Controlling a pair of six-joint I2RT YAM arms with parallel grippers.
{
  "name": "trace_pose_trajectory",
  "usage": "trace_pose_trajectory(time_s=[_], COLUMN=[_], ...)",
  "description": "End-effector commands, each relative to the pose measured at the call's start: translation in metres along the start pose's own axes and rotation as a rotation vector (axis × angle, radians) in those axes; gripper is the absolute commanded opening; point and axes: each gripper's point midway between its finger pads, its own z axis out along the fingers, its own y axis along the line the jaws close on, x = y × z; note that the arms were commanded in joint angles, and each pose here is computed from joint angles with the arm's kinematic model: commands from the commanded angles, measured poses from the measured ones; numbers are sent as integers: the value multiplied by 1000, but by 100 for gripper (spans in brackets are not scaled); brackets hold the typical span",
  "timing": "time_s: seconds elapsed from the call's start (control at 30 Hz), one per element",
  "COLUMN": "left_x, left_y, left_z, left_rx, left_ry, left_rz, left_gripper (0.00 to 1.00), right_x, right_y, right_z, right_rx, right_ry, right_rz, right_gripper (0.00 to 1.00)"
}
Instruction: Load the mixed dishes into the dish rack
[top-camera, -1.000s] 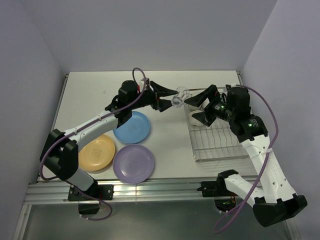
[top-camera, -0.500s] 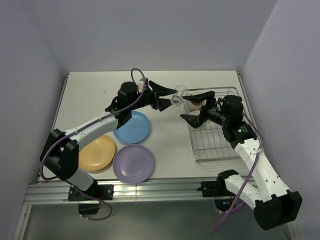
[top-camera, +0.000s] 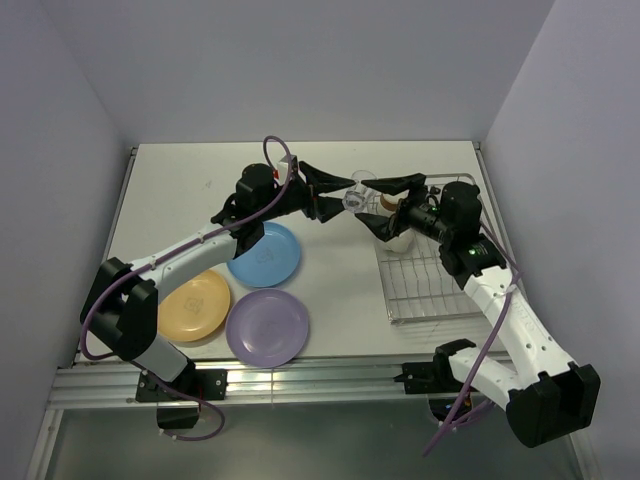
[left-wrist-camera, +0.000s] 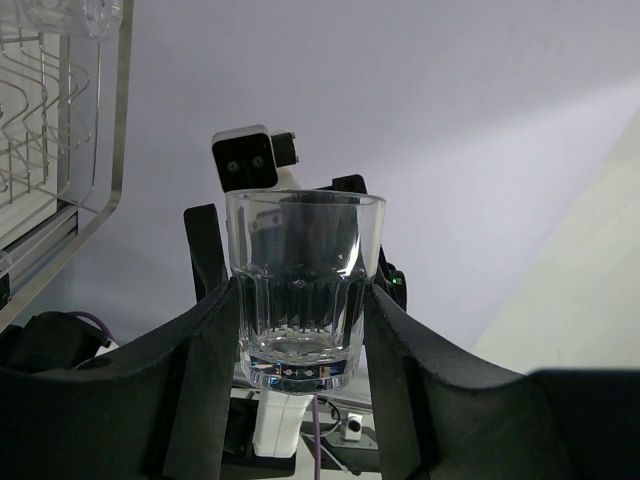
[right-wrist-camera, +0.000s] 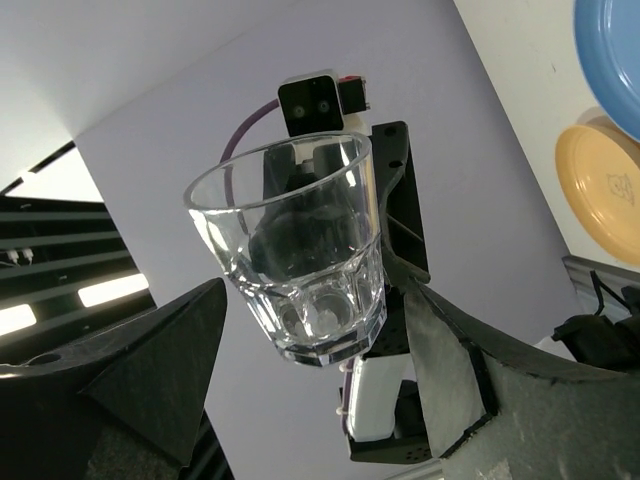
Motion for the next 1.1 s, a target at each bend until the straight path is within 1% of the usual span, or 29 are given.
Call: trace_pose_trajectory(time_s=[0.0, 0.3, 0.47, 0.5, 0.57, 0.6, 0.67, 0.7, 0.77, 0.8, 0.93, 0.97, 1.0, 1.07], left_x=[13, 14, 15, 15, 15, 16, 15, 15, 15, 16, 17, 17, 17, 17], left_y=[-28, -26, -24, -24, -22, -19, -18, -17, -15, -14, -10, -9, -8, -8], left_z=[-3, -1, 0, 0, 0, 0, 0, 0, 0, 0, 1, 1, 1, 1], left_rx=[88, 88, 84, 82, 78, 72, 68, 67, 61, 59, 46, 44, 43, 42], left_ry=[35, 44, 53, 54, 55, 59, 59, 58, 60, 66, 74, 75, 76, 77], left_rz=[43, 39, 36, 33, 27, 23, 14, 12, 2, -1, -16, -18, -22, -22], left_gripper=[0, 0, 0, 0, 0, 0, 0, 0, 0, 0, 1, 4, 16, 33], right_x=[15, 15, 14, 14, 13, 14, 15, 15, 16, 17, 17, 18, 17, 17], right_y=[32, 32, 31, 31, 31, 31, 31, 32, 32, 32, 30, 30, 28, 26], right_z=[-2, 3, 3, 4, 4, 4, 4, 4, 4, 4, 2, 1, 1, 0], right_rx=[-91, -97, -98, -96, -97, -96, -96, -98, -98, -97, -95, -98, -91, -87], right_ry=[32, 31, 26, 25, 24, 25, 30, 29, 33, 36, 38, 37, 37, 36], right_rz=[-40, -33, -40, -39, -42, -42, -44, -47, -54, -54, -63, -64, -62, -64], right_gripper=[78, 70, 54, 46, 38, 30, 22, 12, 2, 0, 0, 0, 0, 0])
